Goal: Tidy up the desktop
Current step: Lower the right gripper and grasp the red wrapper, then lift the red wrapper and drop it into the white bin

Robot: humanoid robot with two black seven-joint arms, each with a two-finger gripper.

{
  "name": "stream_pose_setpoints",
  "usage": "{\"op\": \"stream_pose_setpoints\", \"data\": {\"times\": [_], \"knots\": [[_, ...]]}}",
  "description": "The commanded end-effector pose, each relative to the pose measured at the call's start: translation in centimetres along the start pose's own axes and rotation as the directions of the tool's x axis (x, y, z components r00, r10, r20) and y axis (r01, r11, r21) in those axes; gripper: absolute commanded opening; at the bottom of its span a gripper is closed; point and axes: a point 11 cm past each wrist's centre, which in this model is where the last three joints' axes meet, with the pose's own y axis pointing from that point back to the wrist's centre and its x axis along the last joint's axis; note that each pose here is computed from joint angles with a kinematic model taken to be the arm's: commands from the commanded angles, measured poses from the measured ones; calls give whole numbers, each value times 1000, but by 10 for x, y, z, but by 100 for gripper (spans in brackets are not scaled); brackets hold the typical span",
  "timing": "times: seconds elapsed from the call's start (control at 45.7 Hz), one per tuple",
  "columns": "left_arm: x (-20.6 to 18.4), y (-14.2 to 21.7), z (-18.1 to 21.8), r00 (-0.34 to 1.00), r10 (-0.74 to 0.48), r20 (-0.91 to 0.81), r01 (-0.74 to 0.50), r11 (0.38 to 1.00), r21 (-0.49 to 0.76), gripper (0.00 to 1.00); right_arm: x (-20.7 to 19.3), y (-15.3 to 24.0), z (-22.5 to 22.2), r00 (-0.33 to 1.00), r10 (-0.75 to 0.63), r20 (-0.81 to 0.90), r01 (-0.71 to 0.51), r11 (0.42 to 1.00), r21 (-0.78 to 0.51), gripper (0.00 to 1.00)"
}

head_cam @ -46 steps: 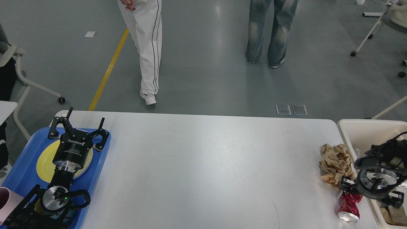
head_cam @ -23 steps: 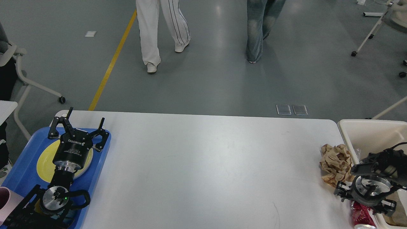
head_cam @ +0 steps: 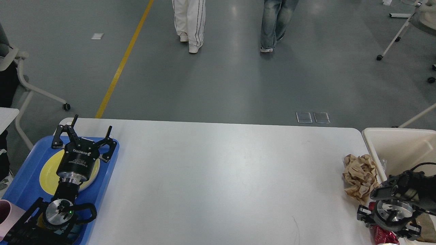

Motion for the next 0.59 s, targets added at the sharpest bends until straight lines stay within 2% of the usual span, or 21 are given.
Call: {"op": "stream_pose_setpoints", "data": {"times": [0.0, 0.022, 0.153, 0.35, 0.459, 0.569], "knots": [[0, 0, 0, 1000, 0, 0, 0, 1000, 0, 96, 1, 2, -3, 1000, 0, 9, 0, 1000, 9, 5], [0, 0, 0, 1000, 0, 0, 0, 1000, 0, 96, 1, 3, -2, 1000, -1, 8, 1, 1000, 10, 0], [0, 0, 0, 1000, 0, 0, 0, 1000, 0, 96, 7, 11, 5, 999, -14, 35, 14, 1000, 17, 0], [0, 0, 0, 1000, 0, 0, 0, 1000, 0, 96, 14, 46, 5, 995, -56, 79, 50, 995, 82, 0], [0, 0, 0, 1000, 0, 0, 0, 1000, 0, 96, 13, 77, -7, 987, -144, 70, 132, 979, 155, 0], [0, 0, 0, 1000, 0, 0, 0, 1000, 0, 96, 15, 119, -21, 960, -267, 83, 239, 938, 252, 0]]}}
